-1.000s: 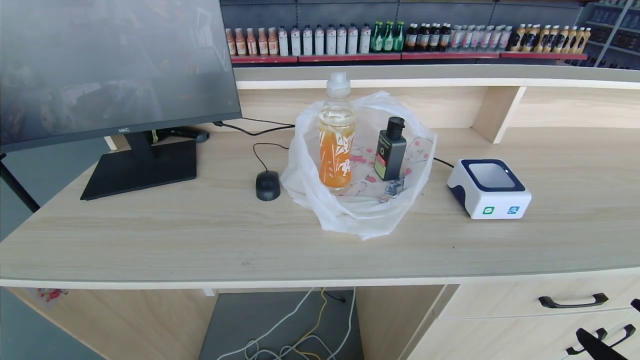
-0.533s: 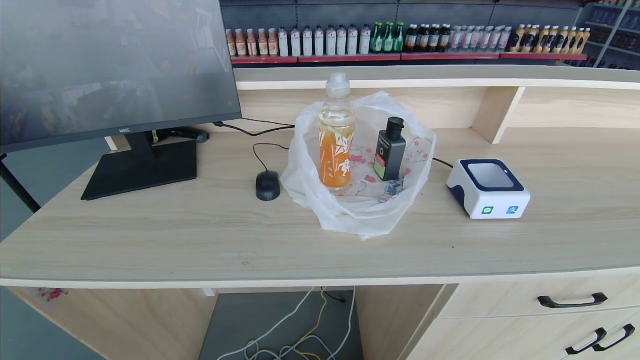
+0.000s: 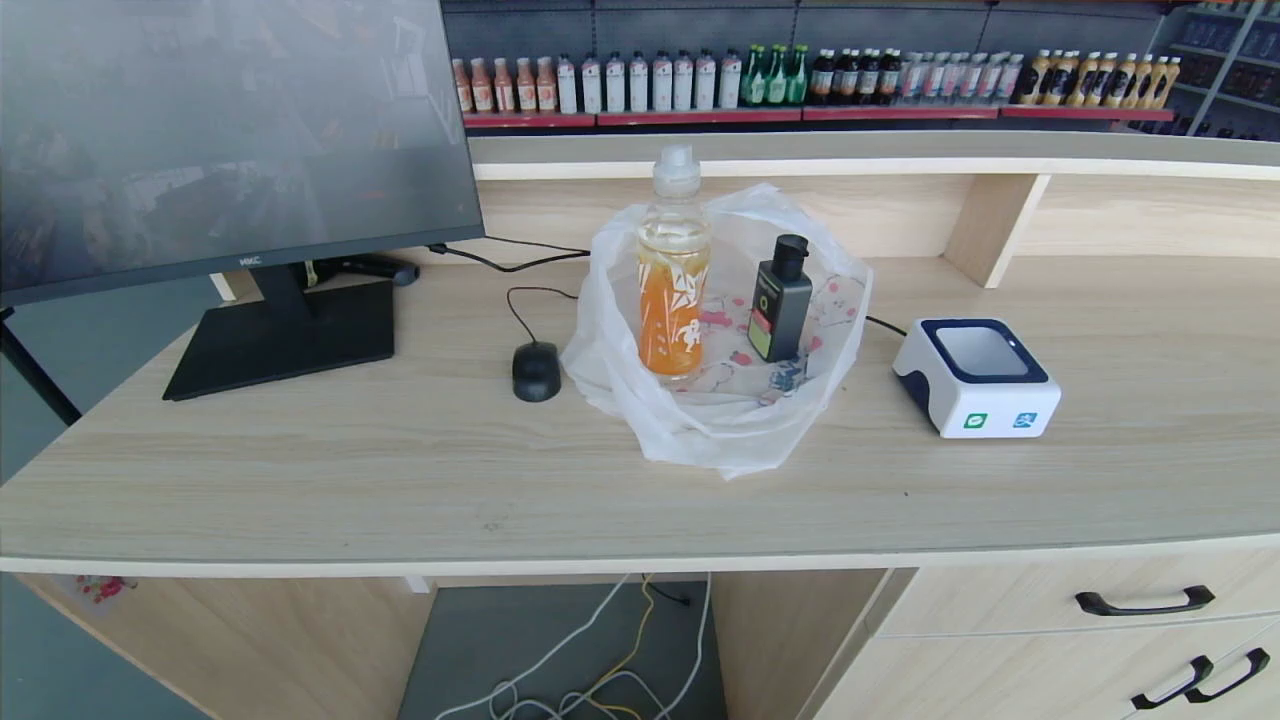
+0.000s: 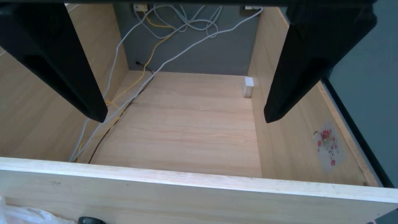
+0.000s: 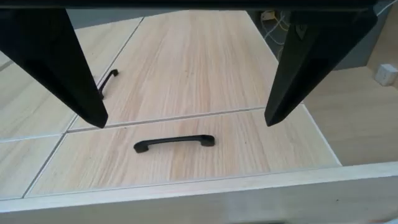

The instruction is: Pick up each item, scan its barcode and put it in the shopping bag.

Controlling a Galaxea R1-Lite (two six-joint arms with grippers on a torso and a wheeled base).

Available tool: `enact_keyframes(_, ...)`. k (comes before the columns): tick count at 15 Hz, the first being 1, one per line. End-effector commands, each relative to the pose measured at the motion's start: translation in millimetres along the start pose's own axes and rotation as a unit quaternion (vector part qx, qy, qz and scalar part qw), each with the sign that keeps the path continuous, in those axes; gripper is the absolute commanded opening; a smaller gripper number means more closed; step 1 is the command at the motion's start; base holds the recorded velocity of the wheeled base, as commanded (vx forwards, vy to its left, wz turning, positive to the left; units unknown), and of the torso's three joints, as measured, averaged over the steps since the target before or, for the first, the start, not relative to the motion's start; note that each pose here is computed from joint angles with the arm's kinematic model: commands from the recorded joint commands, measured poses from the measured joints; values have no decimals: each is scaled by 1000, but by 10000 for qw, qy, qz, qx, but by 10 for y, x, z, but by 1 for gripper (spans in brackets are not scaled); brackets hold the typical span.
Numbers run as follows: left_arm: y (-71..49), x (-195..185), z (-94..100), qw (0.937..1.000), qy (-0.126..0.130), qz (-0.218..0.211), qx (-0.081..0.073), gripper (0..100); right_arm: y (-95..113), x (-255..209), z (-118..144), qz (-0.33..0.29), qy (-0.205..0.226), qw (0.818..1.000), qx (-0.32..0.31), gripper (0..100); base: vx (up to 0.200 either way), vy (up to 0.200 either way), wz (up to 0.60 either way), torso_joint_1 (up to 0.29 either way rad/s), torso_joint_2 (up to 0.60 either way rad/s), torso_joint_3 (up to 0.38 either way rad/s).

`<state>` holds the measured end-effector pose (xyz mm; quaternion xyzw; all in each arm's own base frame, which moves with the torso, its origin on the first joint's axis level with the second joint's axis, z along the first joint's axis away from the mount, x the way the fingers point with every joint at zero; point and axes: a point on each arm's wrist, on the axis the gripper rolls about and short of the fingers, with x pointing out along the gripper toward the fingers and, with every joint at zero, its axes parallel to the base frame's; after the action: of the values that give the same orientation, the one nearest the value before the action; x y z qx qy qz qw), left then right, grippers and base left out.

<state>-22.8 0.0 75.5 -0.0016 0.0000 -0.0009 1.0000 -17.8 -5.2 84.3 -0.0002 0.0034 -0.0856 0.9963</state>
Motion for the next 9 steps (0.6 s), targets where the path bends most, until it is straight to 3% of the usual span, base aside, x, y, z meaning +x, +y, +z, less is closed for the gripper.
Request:
enact_keyframes(1, 0, 0, 0, 10000, 0, 1, -7, 100, -4, -56, -29, -170, -320, 9993, 68, 100, 0, 0, 0, 0, 0, 0)
enact_keyframes(6, 0, 0, 0, 10000, 0, 1, -7, 100, -3, -55, -37, -136, -288, 9985, 451, 100, 0, 0, 0, 0, 0, 0)
enact_keyframes(9, 0, 0, 0, 10000, 0, 9, -15, 100, -3, -55, -40, -127, -281, 9937, 1075, 100, -200, 0, 0, 9, -1, 2)
